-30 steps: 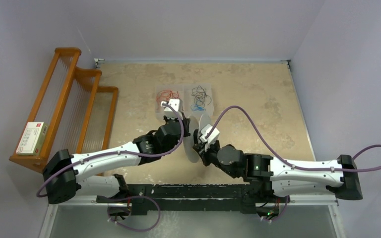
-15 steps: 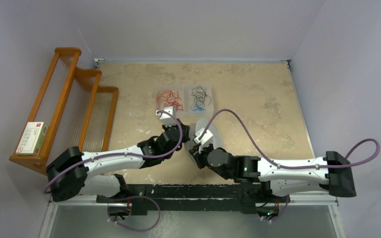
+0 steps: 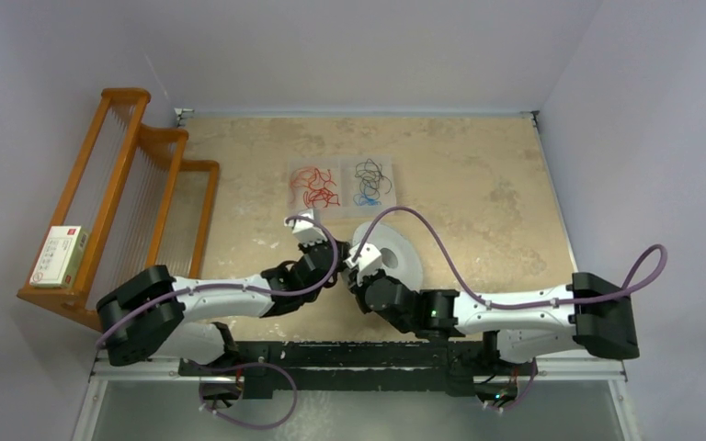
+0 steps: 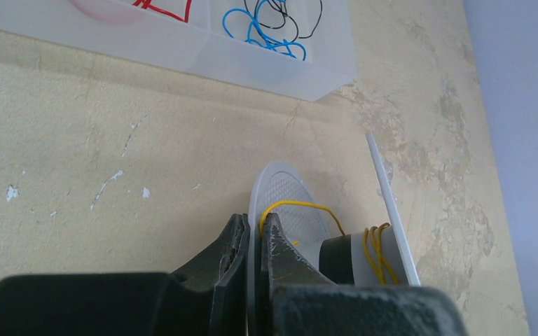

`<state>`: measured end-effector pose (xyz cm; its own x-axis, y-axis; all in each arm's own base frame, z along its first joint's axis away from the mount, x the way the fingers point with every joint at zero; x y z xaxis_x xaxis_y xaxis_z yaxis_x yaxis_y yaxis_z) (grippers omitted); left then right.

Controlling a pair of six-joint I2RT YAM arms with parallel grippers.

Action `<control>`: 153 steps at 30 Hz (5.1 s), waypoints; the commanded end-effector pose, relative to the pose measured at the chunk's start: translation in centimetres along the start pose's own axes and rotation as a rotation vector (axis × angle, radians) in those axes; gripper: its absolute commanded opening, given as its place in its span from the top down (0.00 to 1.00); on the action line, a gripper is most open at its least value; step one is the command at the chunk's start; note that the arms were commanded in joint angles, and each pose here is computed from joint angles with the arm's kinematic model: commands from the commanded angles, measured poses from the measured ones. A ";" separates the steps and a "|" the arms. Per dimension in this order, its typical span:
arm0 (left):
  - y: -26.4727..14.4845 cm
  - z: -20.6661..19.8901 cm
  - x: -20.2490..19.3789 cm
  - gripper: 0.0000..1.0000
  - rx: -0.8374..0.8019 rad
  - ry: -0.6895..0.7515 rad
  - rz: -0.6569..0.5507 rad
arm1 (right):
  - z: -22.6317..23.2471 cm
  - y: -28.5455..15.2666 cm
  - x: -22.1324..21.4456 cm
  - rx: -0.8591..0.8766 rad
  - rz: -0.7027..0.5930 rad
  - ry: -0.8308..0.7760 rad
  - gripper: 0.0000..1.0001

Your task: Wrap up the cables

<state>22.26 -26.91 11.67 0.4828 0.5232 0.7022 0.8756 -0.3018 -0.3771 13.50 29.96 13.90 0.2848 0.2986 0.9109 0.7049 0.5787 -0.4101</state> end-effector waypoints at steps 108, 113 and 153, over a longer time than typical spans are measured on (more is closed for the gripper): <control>-9.2 1.3 12.5 0.36 0.224 0.386 -0.123 | -3.2 -3.5 4.4 -0.180 -0.038 0.210 0.01; -9.7 0.1 15.9 0.31 0.225 0.447 -0.136 | -7.9 -3.9 7.3 -0.246 -0.069 0.292 0.01; -9.9 7.0 22.2 0.20 0.117 0.211 -0.218 | -25.5 -11.7 7.9 -0.537 -0.290 0.598 0.01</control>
<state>24.34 -6.32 25.91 0.3148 0.3619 0.8775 0.9480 -0.0745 -0.3093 24.22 6.60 27.21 0.2870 -0.3433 0.8943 0.9579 0.1033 -0.2678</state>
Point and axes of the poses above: each gripper's point midway between its finger pads, its own y axis out along the fingers, its own z axis along the line the jaws close on, x = y × z, the point moved 3 cm from there along -y, back along the fingers, and after that the axes turned 4 degrees about -y, right-handed, at the moved point
